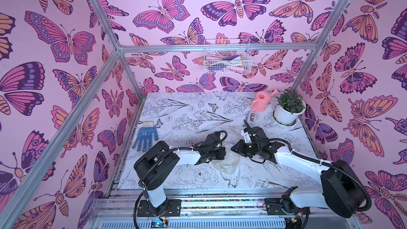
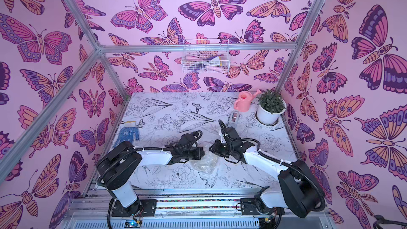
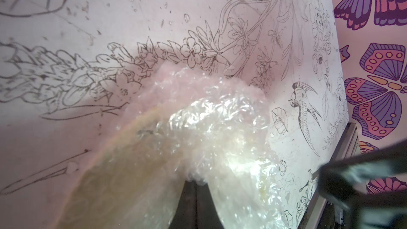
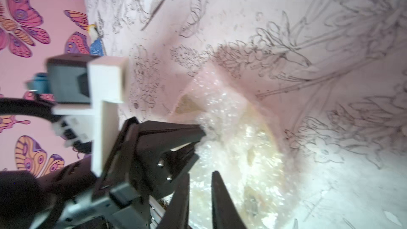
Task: Wrap dinner plates in bubble wrap
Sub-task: Wrap the plate in the bubble wrap.
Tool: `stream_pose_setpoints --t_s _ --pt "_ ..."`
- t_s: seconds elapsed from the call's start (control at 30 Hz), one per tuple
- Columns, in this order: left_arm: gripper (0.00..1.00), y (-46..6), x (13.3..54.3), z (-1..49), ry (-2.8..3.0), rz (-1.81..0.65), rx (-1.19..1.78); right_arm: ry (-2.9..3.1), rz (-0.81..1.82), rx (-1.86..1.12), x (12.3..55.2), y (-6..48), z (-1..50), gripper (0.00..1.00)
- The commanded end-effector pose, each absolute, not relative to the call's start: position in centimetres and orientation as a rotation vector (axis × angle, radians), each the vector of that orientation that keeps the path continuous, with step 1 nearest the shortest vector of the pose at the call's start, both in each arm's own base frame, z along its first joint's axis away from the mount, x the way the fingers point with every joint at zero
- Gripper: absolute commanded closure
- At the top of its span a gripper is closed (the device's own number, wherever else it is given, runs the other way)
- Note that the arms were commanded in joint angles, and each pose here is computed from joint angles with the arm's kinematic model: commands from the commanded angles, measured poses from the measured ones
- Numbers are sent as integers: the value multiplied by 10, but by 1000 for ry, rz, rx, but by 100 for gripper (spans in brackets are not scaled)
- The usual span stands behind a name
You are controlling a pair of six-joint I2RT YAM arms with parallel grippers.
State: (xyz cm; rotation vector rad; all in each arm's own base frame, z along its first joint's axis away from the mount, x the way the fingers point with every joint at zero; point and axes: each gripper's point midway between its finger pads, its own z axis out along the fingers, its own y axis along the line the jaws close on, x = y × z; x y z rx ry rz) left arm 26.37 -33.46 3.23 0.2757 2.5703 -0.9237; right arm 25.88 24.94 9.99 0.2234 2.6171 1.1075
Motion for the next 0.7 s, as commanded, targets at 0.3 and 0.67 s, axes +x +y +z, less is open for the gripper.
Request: stream_pose_setpoints --t_s 0.3,0.67 --pt "100 -300 229 -18 2780 -741 290 2835 1059 356 231 248 8 100" --pt "91 -279 251 89 2599 -658 323 2880 973 324 238 261 -20 100"
